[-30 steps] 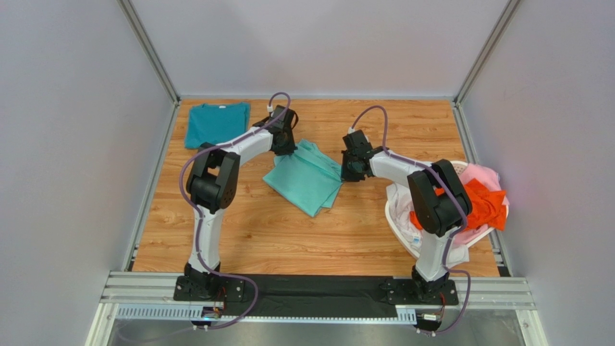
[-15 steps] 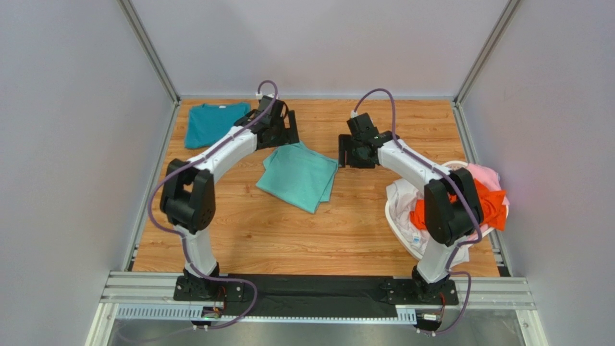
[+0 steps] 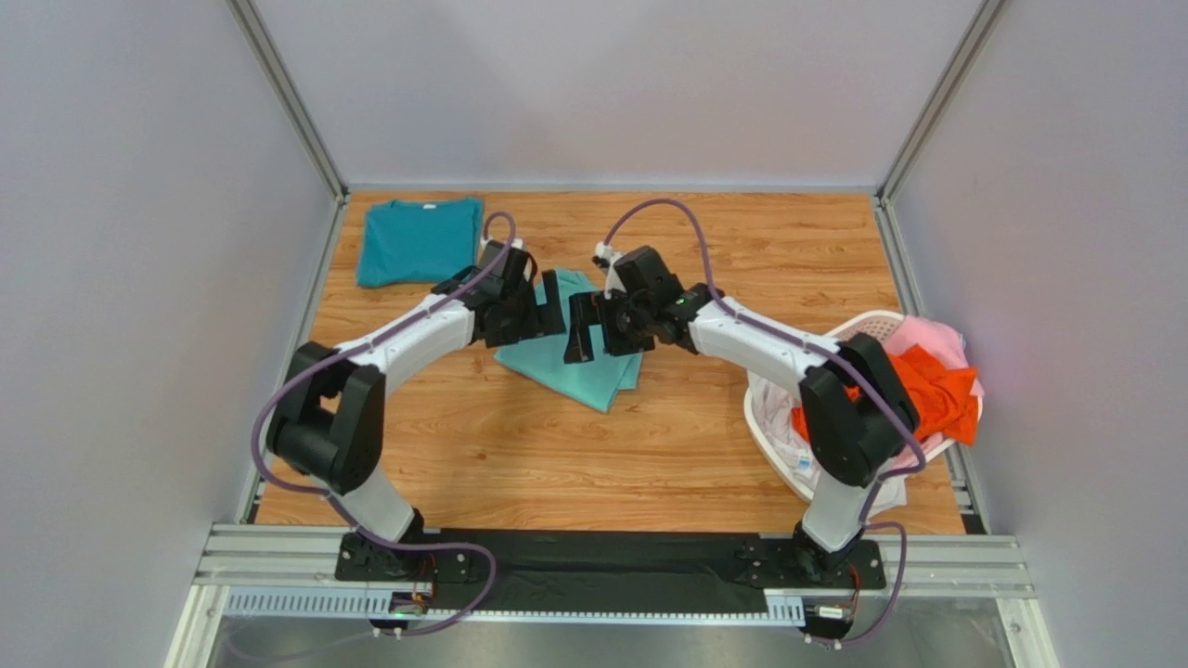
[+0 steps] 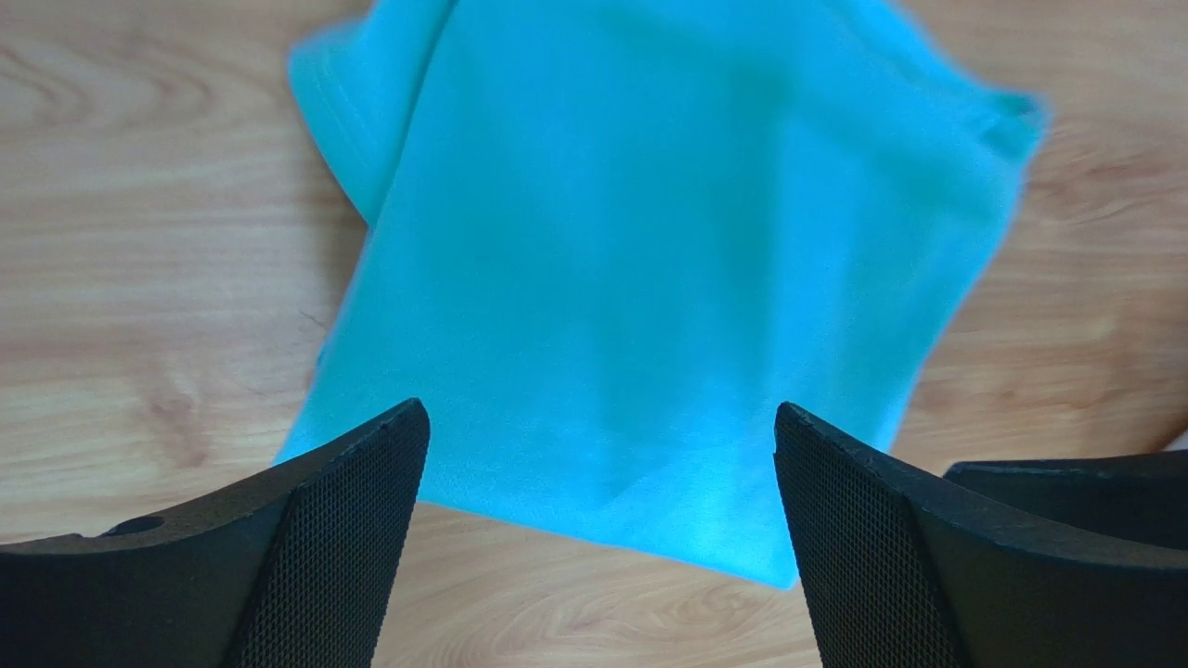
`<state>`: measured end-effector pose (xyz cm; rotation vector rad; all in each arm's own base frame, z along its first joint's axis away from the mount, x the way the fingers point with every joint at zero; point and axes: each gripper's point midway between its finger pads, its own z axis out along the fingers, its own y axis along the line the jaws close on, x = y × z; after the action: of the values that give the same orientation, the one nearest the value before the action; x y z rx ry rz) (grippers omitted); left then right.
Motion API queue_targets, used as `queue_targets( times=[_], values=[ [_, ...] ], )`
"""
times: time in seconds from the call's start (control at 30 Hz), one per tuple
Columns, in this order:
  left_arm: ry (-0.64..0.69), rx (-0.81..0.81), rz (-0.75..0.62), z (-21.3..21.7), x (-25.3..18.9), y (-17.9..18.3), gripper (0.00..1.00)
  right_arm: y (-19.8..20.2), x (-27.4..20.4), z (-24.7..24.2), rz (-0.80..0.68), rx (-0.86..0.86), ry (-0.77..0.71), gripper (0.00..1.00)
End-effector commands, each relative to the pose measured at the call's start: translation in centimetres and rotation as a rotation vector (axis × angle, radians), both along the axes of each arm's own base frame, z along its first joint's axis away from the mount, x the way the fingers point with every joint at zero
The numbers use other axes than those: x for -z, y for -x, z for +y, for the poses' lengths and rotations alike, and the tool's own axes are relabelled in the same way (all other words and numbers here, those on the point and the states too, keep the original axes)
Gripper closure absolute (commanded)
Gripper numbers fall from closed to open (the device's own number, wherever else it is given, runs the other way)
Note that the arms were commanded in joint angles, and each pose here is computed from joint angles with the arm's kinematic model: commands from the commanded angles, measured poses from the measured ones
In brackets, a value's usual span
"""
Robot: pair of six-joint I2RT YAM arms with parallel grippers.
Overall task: Fold and stack the t-shirts
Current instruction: Fold the tshirt
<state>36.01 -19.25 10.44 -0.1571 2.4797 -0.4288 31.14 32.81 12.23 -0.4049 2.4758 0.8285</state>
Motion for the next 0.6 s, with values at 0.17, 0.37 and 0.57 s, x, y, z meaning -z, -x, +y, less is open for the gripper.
queue_targets(
  times=[0.17, 0.37, 0.57],
  values=[
    [0.021, 0.022, 0.202, -1.3, 6.6, 1.5, 0.00, 0.4, 6.5, 2.3, 0.144, -0.043, 0.013, 0.00],
    [0.071, 0.026, 0.320, -1.5, 9.0, 4.9, 0.00, 2.0, 8.7, 0.8, 0.184, -0.030, 0.059, 0.00],
    [0.088, 0.011, 0.335, -0.4, 8.8, 10.0, 0.00, 4.1, 7.9, -1.0, 0.159, -0.038, 0.069, 0.00]
  ],
)
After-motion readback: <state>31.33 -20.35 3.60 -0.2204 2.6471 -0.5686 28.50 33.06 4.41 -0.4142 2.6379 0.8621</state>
